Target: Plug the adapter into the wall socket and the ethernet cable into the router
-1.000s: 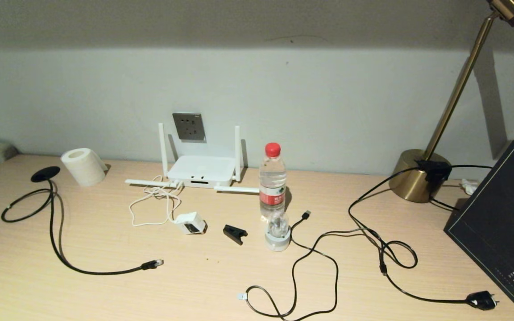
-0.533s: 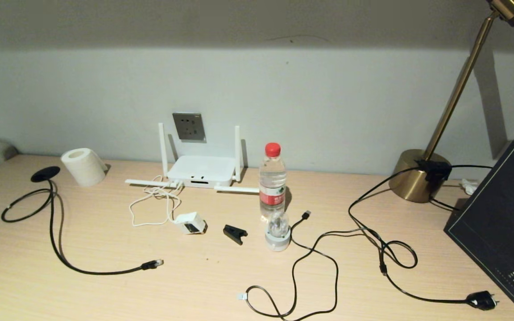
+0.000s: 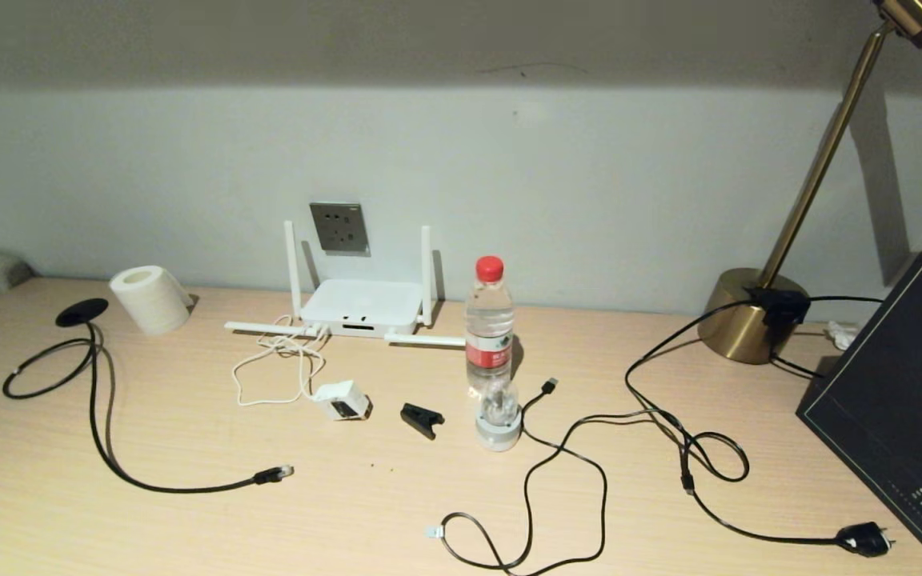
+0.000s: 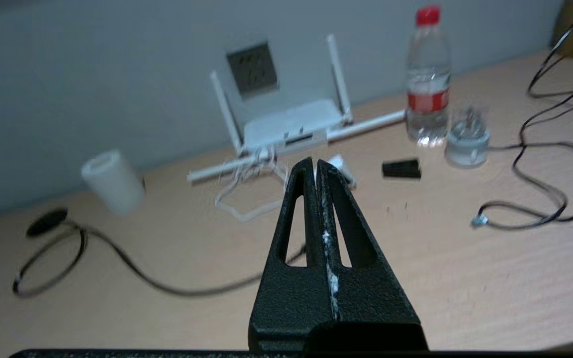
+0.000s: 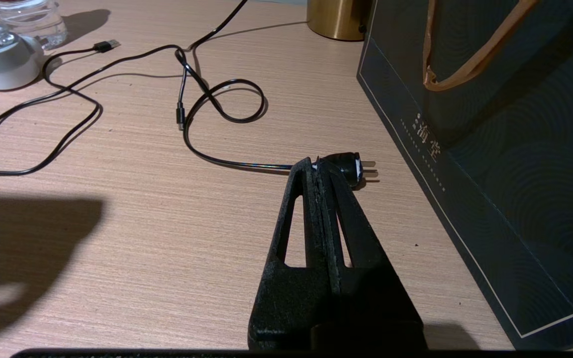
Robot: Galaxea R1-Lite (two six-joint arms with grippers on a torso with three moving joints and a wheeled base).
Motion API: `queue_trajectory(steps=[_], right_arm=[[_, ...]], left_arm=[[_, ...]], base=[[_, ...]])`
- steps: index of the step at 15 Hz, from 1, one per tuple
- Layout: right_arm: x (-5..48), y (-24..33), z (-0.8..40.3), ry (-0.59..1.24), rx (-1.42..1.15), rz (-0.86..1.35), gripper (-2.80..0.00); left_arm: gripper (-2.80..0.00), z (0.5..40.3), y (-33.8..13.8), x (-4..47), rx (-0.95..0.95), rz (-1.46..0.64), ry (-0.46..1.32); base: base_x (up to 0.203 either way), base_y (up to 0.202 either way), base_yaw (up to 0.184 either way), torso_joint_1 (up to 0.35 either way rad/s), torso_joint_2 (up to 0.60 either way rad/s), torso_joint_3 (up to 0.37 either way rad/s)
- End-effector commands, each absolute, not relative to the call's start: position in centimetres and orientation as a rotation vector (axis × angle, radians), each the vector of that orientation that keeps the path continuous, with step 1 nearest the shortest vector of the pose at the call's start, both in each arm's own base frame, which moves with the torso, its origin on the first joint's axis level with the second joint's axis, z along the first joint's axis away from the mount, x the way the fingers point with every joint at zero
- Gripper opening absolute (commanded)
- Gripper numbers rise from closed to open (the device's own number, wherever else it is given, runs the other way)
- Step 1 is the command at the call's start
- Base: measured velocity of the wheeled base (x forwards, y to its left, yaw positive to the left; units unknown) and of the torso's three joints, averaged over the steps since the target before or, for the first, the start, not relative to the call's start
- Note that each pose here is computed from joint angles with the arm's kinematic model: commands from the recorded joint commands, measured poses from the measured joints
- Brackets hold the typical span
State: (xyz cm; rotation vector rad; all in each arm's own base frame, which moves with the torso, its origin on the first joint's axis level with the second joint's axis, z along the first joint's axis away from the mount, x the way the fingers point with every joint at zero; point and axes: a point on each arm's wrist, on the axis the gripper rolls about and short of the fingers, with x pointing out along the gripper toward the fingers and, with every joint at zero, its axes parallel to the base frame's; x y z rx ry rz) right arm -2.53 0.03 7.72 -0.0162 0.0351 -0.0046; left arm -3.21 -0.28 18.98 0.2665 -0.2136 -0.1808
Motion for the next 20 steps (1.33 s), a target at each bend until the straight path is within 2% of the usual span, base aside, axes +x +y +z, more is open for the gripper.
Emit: queue_trajectory(steps=[1, 4, 8, 10, 12, 16, 18, 20], right_arm=[[-2.5, 0.0, 7.7, 0.037, -0.017, -0.004, -2.80], [-2.5, 0.0, 7.7, 0.035, -0.017, -0.004, -2.80], [-2.5, 0.0, 7.7, 0.035, -0.017, -0.004, -2.80], [-2.5, 0.0, 7.7, 0.035, -0.017, -0.004, -2.80], [-2.5, 0.0, 7.7, 0.036, -0.017, -0.004, -2.80], [-2.5, 0.0, 7.7, 0.035, -0.017, -0.004, -2.80], [-2.5, 0.0, 7.7, 0.036, -0.017, -0.004, -2.80], [-2.5, 0.0, 7.7, 0.035, -0.017, -0.004, -2.80]], left_arm=[[-2.80, 24.7, -0.7, 3.5, 0.281, -0.276, -0.042], [-2.80, 26.9, -2.0, 12.8, 0.350, -0.414, 0.094], [-2.80, 23.2, -4.2, 23.7, 0.554, -0.617, 0.180], [-2.80, 21.1, -5.2, 25.9, 0.686, -0.795, 0.177], [-2.80, 20.8, -5.5, 26.2, 0.724, -0.915, 0.280], [-2.80, 22.8, -6.1, 29.3, 0.746, -1.003, 0.375], [-2.80, 22.6, -6.5, 31.5, 0.865, -1.044, 0.373], [-2.80, 21.4, -6.5, 31.8, 0.965, -1.084, 0.479]], base=[[0.000, 0.000, 0.000, 0.000, 0.00, 0.000], [0.000, 0.000, 0.000, 0.000, 0.00, 0.000], [0.000, 0.000, 0.000, 0.000, 0.00, 0.000], [0.000, 0.000, 0.000, 0.000, 0.00, 0.000], [0.000, 0.000, 0.000, 0.000, 0.00, 0.000], [0.000, 0.000, 0.000, 0.000, 0.00, 0.000], [0.000, 0.000, 0.000, 0.000, 0.00, 0.000], [0.000, 0.000, 0.000, 0.000, 0.00, 0.000]])
